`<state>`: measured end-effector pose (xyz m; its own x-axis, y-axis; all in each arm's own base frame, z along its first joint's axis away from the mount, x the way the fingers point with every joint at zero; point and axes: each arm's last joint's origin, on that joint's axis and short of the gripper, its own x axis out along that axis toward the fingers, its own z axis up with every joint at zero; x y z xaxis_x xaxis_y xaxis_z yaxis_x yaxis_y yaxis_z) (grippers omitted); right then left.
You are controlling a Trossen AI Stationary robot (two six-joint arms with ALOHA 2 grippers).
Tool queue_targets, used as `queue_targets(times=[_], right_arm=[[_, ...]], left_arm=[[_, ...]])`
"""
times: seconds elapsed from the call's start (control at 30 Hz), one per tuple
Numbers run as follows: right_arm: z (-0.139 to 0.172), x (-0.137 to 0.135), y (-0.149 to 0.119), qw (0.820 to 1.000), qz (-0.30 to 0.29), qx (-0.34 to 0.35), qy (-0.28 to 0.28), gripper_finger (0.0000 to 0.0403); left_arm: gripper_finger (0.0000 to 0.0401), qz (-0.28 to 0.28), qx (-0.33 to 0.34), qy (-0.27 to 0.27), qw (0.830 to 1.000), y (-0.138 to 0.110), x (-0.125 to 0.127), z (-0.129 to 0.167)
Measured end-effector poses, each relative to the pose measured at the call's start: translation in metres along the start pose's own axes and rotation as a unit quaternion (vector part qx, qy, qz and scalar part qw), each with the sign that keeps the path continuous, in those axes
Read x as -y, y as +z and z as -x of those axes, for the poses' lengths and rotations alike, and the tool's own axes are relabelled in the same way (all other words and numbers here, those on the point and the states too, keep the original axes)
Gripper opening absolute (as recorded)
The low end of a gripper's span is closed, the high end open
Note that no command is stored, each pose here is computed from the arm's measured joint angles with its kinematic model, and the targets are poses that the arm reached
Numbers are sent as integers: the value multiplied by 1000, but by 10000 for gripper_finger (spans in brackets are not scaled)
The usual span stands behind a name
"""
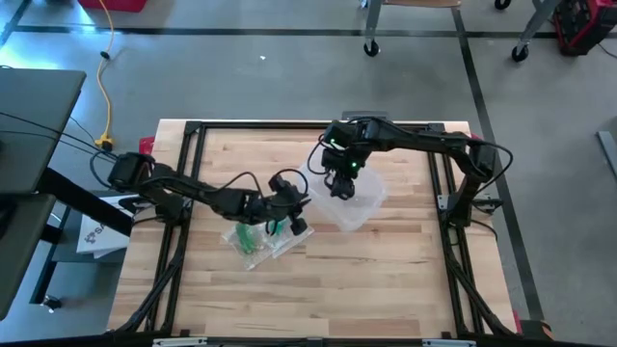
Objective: Roll bandage
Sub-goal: Open the transparent bin
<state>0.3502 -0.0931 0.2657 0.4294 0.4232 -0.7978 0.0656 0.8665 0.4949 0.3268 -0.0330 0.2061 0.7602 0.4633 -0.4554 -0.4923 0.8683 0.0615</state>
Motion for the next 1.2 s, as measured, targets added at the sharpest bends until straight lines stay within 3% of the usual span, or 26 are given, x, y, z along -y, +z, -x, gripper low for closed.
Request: queue_targets(times=[0.17,0.4,0.53,0.73,0.9,1.03,1.13,1.2], right_arm=[[3,3,0,999,-12,3,36,190],[8,6,8,991,18,48,124,191],[8,4,7,991,30,45,126,190],[21,-26,-8,998,56,13,25,188],[28,-60,-38,995,46,-74,-51,188],[9,-54,-57,978,43,-145,-146,188],[5,-42,-62,967,89,-149,-187,187],[5,-39,-59,962,142,-144,-182,187]], left_arm=[[63,2,3,21,1000,0,-2,0],[63,11,6,18,1000,1,-2,-1],[63,10,6,18,1000,1,-2,-1],[63,16,17,7,1000,2,2,1],[63,14,10,-15,1000,2,5,2],[63,17,3,-46,999,2,5,1],[63,23,6,-72,997,4,7,1],[63,27,22,-93,995,5,11,-2]])
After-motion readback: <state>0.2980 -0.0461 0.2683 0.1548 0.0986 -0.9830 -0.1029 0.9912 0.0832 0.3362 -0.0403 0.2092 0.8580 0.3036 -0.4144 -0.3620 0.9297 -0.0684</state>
